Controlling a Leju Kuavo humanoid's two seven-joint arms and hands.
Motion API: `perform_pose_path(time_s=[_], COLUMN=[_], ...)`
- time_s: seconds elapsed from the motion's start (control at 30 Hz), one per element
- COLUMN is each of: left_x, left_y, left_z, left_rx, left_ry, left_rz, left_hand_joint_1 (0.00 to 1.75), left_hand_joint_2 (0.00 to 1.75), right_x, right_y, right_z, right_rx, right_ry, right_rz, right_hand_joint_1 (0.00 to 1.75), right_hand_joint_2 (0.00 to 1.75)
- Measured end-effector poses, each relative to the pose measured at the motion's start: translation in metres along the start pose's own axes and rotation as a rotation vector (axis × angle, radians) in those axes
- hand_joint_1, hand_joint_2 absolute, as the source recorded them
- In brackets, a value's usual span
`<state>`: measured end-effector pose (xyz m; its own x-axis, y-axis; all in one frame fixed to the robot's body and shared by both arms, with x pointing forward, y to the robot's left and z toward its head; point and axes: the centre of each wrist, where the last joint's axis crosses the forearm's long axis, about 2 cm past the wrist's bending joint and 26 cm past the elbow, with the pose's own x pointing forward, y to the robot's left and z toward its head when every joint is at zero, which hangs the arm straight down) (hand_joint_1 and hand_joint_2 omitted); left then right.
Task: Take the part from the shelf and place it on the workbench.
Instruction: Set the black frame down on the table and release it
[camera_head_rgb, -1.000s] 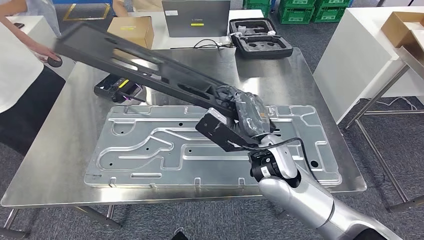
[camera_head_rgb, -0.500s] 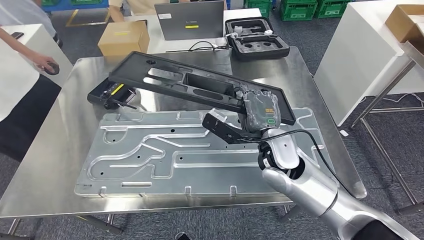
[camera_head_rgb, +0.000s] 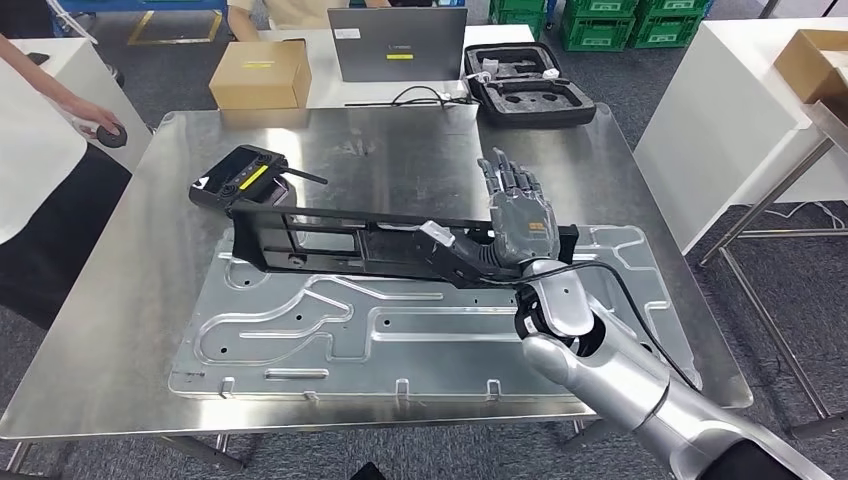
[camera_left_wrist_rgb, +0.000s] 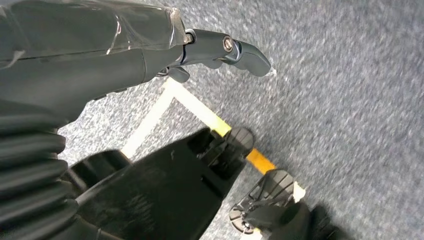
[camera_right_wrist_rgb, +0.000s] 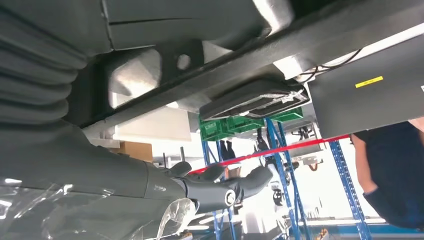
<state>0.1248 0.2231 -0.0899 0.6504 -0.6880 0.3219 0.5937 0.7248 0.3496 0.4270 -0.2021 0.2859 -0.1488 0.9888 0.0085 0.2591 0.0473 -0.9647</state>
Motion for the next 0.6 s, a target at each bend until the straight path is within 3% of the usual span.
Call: perform_pose_path(time_s=[0.4, 0.6], left_x=[-0.002, -0.002], left_y=[-0.005, -0.005], left_z=[0.001, 0.001], left_rx=[-0.032, -0.036], left_ry=[0.003, 0.001], left_rz=[-0.008, -0.013], left_hand_joint_1=[0.0, 0.0], left_hand_joint_2=[0.0, 0.0], right_x=[0.01, 0.022], right_y=[0.006, 0.003], right_z=[0.003, 0.001], right_rx=[0.014, 0.098], right_ry=[-0.037, -0.095], right_rz=[-0.048, -0.003], right_hand_joint_1=[0.0, 0.0], right_hand_joint_2=[0.0, 0.0])
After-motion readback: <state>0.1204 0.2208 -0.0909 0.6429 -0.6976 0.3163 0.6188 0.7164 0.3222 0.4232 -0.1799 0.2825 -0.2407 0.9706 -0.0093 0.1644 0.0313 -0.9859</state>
